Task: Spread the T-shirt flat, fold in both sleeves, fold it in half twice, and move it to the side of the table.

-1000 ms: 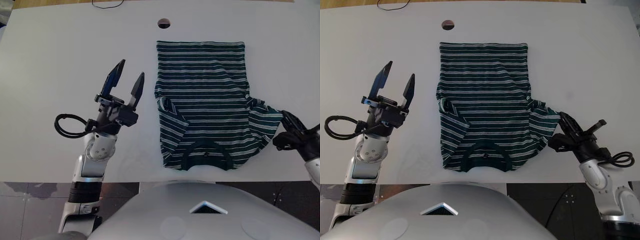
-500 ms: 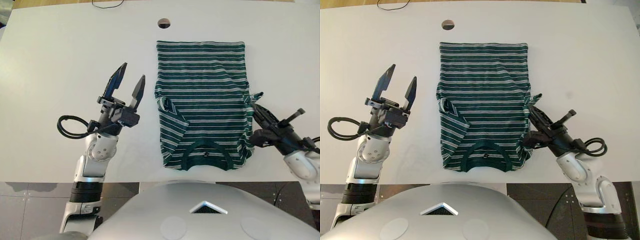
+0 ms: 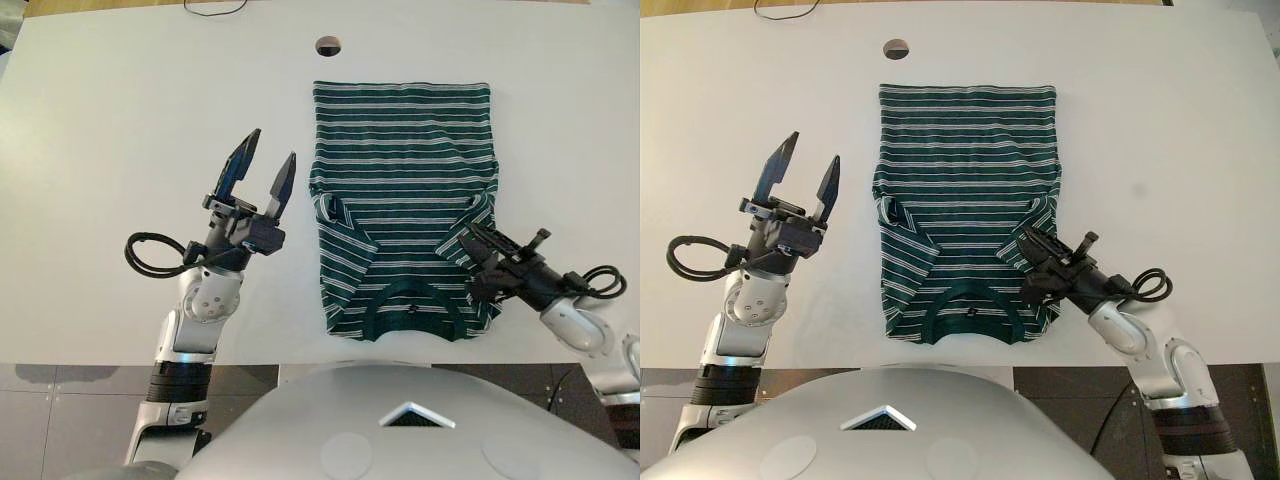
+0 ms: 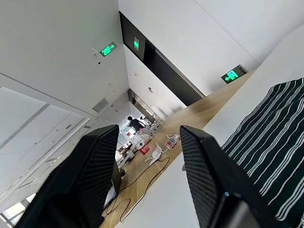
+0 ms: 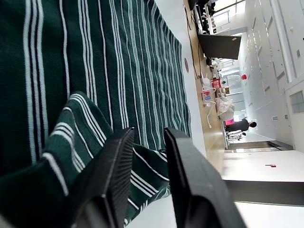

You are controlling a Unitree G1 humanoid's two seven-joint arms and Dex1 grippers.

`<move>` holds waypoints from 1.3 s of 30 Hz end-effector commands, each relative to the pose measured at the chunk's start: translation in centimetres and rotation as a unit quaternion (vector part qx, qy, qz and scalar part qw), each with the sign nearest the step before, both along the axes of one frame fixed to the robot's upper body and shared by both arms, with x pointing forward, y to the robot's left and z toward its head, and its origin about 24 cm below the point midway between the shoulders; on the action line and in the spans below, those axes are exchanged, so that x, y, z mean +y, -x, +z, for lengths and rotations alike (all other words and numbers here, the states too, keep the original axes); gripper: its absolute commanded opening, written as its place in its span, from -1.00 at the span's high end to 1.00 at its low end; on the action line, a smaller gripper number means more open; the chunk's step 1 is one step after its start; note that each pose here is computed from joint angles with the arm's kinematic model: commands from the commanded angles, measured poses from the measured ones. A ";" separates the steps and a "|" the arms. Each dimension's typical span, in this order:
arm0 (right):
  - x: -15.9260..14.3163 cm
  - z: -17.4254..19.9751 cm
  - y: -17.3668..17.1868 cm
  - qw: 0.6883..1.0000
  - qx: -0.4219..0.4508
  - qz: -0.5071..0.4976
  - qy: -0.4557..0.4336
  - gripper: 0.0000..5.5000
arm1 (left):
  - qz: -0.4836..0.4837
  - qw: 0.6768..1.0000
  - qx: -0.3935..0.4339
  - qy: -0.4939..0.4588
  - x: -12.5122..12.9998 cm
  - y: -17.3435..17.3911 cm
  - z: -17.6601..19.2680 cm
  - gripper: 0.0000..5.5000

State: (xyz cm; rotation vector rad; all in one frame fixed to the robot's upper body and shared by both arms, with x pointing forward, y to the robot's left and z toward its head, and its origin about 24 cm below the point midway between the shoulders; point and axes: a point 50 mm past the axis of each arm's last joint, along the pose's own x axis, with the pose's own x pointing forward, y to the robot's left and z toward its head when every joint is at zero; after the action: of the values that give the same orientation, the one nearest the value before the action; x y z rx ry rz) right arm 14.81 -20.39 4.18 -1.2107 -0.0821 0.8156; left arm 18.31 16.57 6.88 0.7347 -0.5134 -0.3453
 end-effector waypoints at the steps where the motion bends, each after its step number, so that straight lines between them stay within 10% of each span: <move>1: 0.5 0.4 -0.2 1.000 -0.001 0.024 0.005 0.33 | -0.004 1.000 -0.001 -0.012 0.2 -0.1 0.1 0.13; 12: -9.0 6.8 -0.1 0.995 0.010 -0.101 0.013 -0.12 | -0.086 0.981 0.079 -0.156 4.3 0.0 0.9 0.13; 17: -8.5 1.4 5.3 0.973 0.182 -0.016 0.143 -0.12 | -0.210 0.894 0.247 -0.311 6.1 4.0 -2.3 0.13; 25: -7.2 0.9 6.2 0.964 0.173 0.059 0.192 -0.12 | -0.299 0.796 0.312 -0.425 6.9 5.6 -3.1 0.13; 39: -4.1 0.2 5.4 0.961 0.157 0.142 0.175 -0.12 | -0.433 0.768 0.271 -0.386 1.4 6.7 -5.2 0.13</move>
State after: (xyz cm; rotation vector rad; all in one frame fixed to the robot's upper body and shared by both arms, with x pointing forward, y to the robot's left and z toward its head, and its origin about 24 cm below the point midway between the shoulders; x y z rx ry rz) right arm 10.29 -23.94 5.40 -1.3689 0.0612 1.2242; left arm 12.73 17.76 3.10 1.0893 -0.1879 -1.5650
